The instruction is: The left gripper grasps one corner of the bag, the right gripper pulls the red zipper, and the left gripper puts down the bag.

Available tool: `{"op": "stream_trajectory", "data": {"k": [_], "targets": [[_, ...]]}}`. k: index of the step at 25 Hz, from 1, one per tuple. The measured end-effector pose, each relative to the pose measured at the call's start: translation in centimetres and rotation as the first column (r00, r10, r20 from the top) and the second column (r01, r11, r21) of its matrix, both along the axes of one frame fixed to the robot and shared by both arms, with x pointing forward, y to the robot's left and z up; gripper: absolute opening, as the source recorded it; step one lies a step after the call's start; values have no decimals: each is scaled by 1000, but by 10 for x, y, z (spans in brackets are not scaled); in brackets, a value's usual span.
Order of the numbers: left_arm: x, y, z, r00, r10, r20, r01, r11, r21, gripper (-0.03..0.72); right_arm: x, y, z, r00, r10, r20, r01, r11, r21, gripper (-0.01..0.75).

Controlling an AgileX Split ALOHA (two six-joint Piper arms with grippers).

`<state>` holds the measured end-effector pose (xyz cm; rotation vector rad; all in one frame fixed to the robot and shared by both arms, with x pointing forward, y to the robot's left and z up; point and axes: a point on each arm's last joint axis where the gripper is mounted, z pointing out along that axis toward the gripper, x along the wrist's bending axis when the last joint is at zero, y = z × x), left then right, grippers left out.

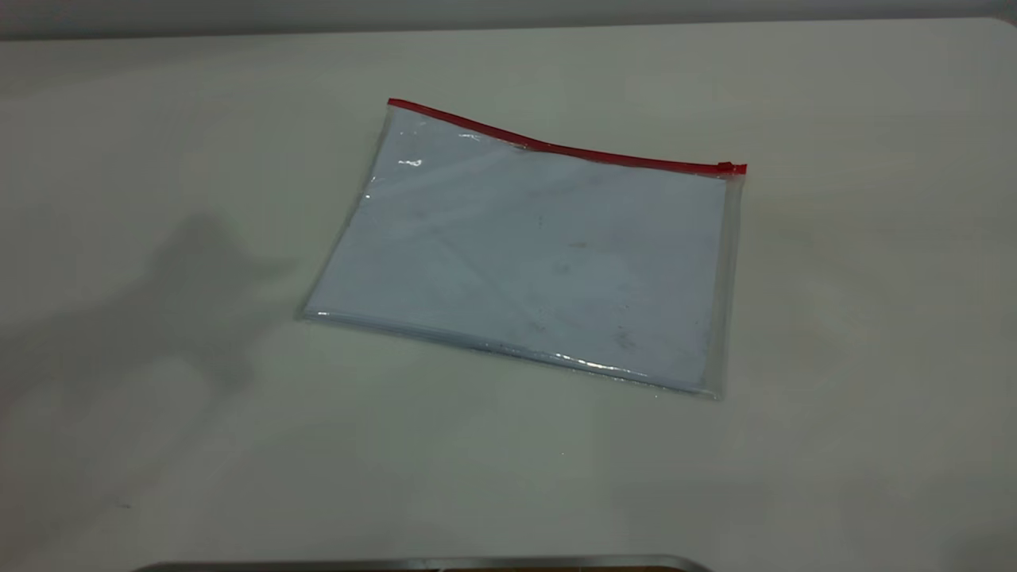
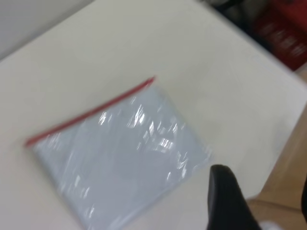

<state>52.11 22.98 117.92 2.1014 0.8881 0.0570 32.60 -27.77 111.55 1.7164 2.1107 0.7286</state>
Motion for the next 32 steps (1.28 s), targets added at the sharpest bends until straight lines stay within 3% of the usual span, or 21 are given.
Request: {"op": "stream_trajectory", "data": {"k": [7,14,20,24,32], "targets": [[-69,12,0,969,238,-72,-223,959,173,404,-34,-12,-63,999,-47,-6,46,996,-73,425],[-136,31,-68,883,416,-217,-339,886,316,402,-37,-12,-82,998,-54,38,56,996,-67,425],[-192,49,-116,815,555,-165,-459,794,399,402,-37,-13,-81,997,-60,38,63,996,-66,425],[-222,57,-129,803,590,-88,-515,760,397,402,-37,-12,-81,998,-59,37,62,996,-60,425],[-267,61,-146,804,591,65,-584,763,279,402,-37,-12,-81,997,-60,38,62,996,-58,425]]}}
